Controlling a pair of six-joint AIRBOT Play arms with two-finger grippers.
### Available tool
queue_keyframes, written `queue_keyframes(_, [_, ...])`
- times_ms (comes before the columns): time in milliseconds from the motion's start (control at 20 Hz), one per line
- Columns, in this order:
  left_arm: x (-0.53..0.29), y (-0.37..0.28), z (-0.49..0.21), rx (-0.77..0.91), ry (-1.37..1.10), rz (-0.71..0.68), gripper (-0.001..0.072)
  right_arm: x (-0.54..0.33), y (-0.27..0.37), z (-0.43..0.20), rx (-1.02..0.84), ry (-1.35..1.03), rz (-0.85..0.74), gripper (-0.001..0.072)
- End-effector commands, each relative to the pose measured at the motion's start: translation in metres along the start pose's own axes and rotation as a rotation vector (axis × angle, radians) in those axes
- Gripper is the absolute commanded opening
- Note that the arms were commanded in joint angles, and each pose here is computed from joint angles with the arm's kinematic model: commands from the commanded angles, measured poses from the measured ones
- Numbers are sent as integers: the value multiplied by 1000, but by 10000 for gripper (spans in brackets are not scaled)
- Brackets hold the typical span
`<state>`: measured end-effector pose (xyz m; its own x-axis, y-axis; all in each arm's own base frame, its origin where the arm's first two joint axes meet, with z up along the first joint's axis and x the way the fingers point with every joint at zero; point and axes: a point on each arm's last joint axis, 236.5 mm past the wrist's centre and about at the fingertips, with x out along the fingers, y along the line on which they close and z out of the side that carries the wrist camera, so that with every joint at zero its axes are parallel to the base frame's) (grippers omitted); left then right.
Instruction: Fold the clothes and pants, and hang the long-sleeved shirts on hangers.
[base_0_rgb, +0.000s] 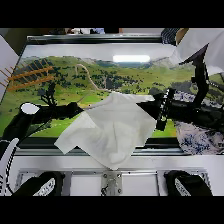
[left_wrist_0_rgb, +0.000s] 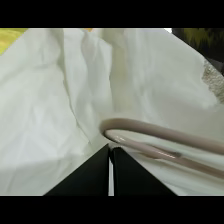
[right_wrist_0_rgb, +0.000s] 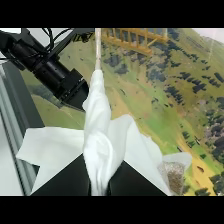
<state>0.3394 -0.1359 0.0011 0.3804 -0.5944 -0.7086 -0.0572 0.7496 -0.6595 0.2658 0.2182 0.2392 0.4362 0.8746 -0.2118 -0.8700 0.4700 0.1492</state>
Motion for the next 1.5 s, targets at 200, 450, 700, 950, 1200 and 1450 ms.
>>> queue_keyframes(200, [2,17,-2,17,22,56,17,-3,9,0,-14,7,17,15])
queue_keyframes(450, [11,26,-2,-3,35,70,17,-4,13,-11,-9,55,31,15])
queue_keyframes(700, [7,41,2,16,24,117,17,-6,18,-4,-8,28,40,15])
queue_keyframes(950, [3,46,11,-1,-9,123,17,-6,18,-5,-10,33,40,15])
queue_keyframes(1200, [-24,22,48,47,-66,93,17,-8,19,-24,-4,116,43,15])
queue_keyframes(1450, [-58,-27,81,164,-109,39,18,-8,28,-27,14,130,84,15])
